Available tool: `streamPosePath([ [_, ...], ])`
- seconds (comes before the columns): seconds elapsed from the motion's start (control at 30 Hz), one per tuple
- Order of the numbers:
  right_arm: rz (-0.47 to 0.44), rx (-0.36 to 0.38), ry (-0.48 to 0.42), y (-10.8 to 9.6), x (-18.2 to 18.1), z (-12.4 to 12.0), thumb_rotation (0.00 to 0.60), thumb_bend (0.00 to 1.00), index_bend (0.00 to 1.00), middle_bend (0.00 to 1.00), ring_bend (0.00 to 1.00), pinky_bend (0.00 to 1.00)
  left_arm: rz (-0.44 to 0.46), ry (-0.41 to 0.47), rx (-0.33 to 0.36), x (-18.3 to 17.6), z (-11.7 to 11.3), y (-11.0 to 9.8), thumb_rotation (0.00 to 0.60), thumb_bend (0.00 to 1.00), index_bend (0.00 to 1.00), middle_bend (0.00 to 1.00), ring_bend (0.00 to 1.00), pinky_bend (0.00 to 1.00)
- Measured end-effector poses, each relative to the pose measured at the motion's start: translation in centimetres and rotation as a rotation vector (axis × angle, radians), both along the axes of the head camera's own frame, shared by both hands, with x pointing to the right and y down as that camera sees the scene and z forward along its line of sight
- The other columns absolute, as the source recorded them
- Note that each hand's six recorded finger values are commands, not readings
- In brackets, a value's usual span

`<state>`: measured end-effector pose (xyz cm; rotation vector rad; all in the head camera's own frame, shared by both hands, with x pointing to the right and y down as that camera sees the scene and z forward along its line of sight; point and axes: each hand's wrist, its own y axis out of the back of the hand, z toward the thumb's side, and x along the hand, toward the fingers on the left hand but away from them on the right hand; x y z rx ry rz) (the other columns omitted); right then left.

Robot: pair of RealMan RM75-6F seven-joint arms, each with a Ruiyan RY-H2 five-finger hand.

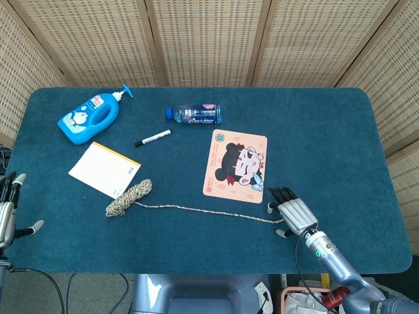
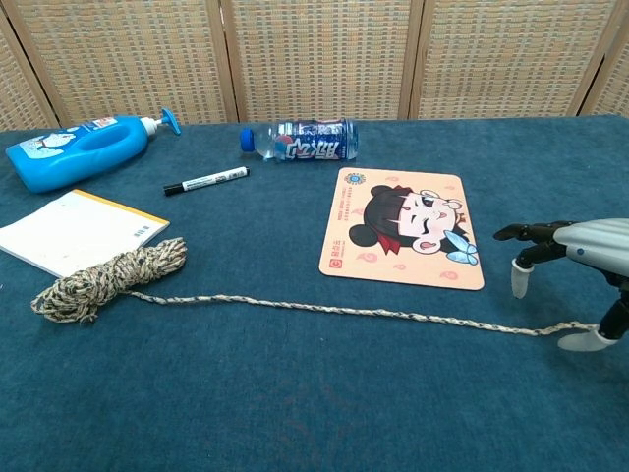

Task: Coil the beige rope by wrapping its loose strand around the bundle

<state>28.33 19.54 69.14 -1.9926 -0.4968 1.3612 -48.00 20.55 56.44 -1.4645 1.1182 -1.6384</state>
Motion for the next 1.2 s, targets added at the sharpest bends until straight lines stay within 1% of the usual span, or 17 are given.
streamPosePath([
  [0.1, -0.001, -0.001, 0.010, 0.1, 0.1, 0.4, 0.600, 0.27, 0.40, 0.00, 0.00, 0.00, 0.001, 0.001, 0.001, 0.0, -0.1, 0.0, 0.600, 0.00, 0.00, 0.00, 0.00, 0.00],
  [0.17, 0.001, -0.006, 0.011, 0.2, 0.1, 0.7, 0.600, 0.29, 0.41, 0.00, 0.00, 0.00, 0.001, 0.001, 0.002, 0.0, -0.1, 0.1, 0.600, 0.00, 0.00, 0.00, 0.00, 0.00],
  [0.47, -0.013, -0.023, 0.022, 0.7, -0.4, 1.8, 0.600, 0.30, 0.43, 0.00, 0.00, 0.00, -0.001, -0.001, -0.001, 0.0, 0.0, 0.1, 0.600, 0.00, 0.00, 0.00, 0.00, 0.00],
  [0.73, -0.018, -0.024, 0.051, 0.9, -0.2, 3.0, 0.600, 0.32, 0.46, 0.00, 0.00, 0.00, -0.006, -0.003, -0.002, -0.2, 0.1, 0.1, 0.600, 0.00, 0.00, 0.00, 0.00, 0.00],
  [0.87, -0.015, -0.022, 0.060, 0.8, 0.0, 3.3, 0.600, 0.34, 0.49, 0.00, 0.00, 0.00, -0.006, -0.006, -0.004, -0.3, 0.1, 0.1, 0.600, 0.00, 0.00, 0.00, 0.00, 0.00],
  [1.0, -0.008, -0.028, 0.057, 0.9, 0.1, 3.5, 0.600, 0.40, 0.54, 0.00, 0.00, 0.00, -0.005, -0.004, -0.001, -0.3, 0.1, 0.1, 0.600, 0.00, 0.00, 0.00, 0.00, 0.00],
  [1.2, -0.005, -0.029, 0.052, 1.0, 0.0, 3.6, 0.600, 0.40, 0.56, 0.00, 0.00, 0.00, -0.004, -0.006, 0.001, -0.3, 0.1, 0.1, 0.600, 0.00, 0.00, 0.00, 0.00, 0.00],
])
